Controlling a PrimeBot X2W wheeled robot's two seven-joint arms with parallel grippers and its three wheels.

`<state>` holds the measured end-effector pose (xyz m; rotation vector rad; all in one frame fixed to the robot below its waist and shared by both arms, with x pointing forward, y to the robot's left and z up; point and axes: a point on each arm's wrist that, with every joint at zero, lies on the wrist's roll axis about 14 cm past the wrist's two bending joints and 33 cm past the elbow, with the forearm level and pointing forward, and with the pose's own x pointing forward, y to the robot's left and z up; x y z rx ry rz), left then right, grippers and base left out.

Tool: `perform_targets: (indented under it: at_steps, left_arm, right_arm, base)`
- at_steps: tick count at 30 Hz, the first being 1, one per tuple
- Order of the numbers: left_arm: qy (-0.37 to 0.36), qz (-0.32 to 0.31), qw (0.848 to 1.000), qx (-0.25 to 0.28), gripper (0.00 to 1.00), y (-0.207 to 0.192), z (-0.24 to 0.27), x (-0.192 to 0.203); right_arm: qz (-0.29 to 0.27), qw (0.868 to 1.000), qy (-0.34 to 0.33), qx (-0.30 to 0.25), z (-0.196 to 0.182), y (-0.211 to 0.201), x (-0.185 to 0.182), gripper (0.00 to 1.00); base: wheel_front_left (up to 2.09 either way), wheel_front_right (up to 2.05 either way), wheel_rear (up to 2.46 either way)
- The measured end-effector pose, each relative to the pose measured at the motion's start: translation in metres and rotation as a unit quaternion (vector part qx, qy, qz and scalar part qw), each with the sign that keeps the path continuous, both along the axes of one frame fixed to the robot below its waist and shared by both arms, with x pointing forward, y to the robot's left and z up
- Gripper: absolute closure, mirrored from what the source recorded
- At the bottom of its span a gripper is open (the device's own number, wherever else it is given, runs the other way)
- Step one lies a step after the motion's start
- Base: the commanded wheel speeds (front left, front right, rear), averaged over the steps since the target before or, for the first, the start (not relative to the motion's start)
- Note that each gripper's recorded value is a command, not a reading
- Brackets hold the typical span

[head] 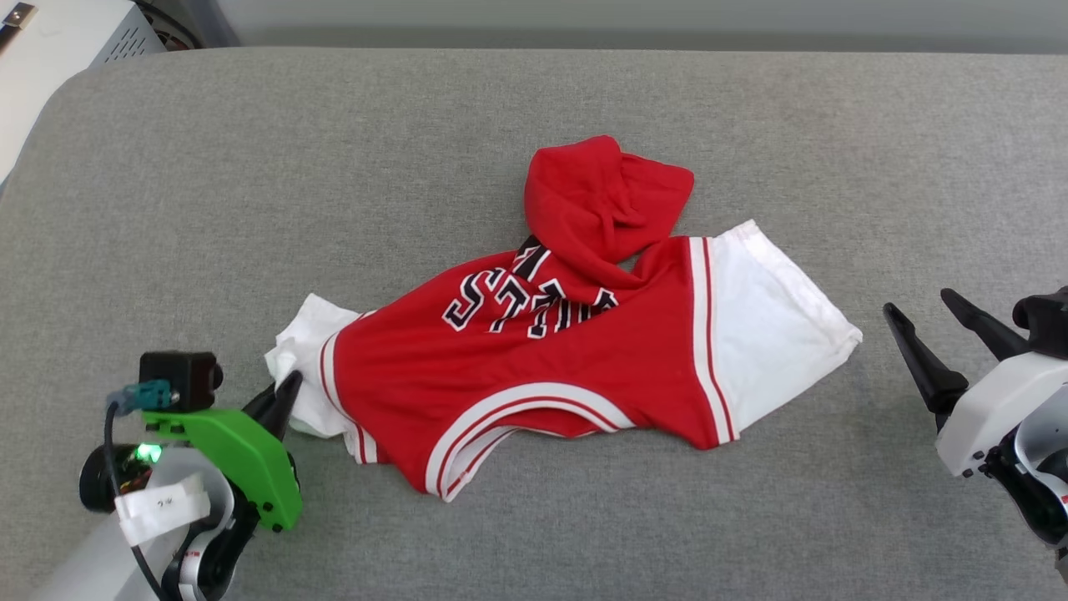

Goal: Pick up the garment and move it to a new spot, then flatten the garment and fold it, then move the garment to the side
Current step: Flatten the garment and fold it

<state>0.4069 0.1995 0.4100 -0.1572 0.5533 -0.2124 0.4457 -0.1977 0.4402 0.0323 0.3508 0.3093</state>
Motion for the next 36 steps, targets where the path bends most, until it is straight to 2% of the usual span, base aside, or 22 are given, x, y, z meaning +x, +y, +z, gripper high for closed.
perform_targets:
  at_steps: [5,7,12,13,14,22,27,29,32,36]
  left_arm:
    - [0.006,0.08,0.997,-0.007,1.0,0.026,-0.019,-0.01]
    - [0.015,0.104,0.994,0.008,1.0,0.041,-0.03,-0.017]
    - [0.024,0.132,0.991,0.017,1.0,0.054,-0.044,-0.029]
    - [0.024,0.135,0.99,0.022,0.12,0.056,-0.046,-0.031]
    - [0.022,0.134,0.99,0.025,0.0,0.056,-0.047,-0.033]
    - [-0.062,0.169,0.982,0.064,0.0,0.075,-0.017,-0.027]
    - [-0.153,0.192,0.965,0.091,0.0,0.081,0.033,-0.015]
    - [-0.18,0.192,0.959,0.102,0.0,0.077,0.046,-0.015]
    - [-0.213,0.192,0.952,0.111,0.0,0.068,0.06,-0.017]
    - [-0.258,0.189,0.94,0.117,0.0,0.053,0.082,-0.015]
  right_arm:
    - [-0.005,1.0,0.007,-0.002,-0.003,-0.004,-0.001,0.0]
    - [-0.007,1.0,0.008,-0.003,-0.002,-0.005,-0.001,0.0]
    - [-0.004,1.0,0.006,-0.009,0.003,-0.006,-0.002,0.0]
    - [-0.002,1.0,0.002,-0.01,0.005,-0.005,-0.002,0.0]
    - [0.001,1.0,-0.002,-0.011,0.009,-0.004,-0.002,0.0]
    - [0.046,0.997,-0.052,-0.034,0.053,0.014,0.006,0.0]
    - [0.111,0.989,-0.064,-0.068,0.08,0.045,0.014,0.0]
    - [0.143,0.985,-0.044,-0.088,0.077,0.059,0.013,0.0]
    - [0.185,0.976,0.024,-0.116,0.058,0.075,0.005,0.0]
    - [0.22,0.955,0.127,-0.154,0.027,0.082,-0.007,0.0]
  base:
    - [0.0,0.0,0.0]
    - [0.0,0.0,0.0]
    - [0.0,0.0,0.0]
    - [0.0,0.0,0.0]
    - [0.0,0.0,0.0]
    - [0.0,0.0,0.0]
    - [0.0,0.0,0.0]
    - [0.0,0.0,0.0]
    - [0.0,0.0,0.0]
    - [0.0,0.0,0.0]
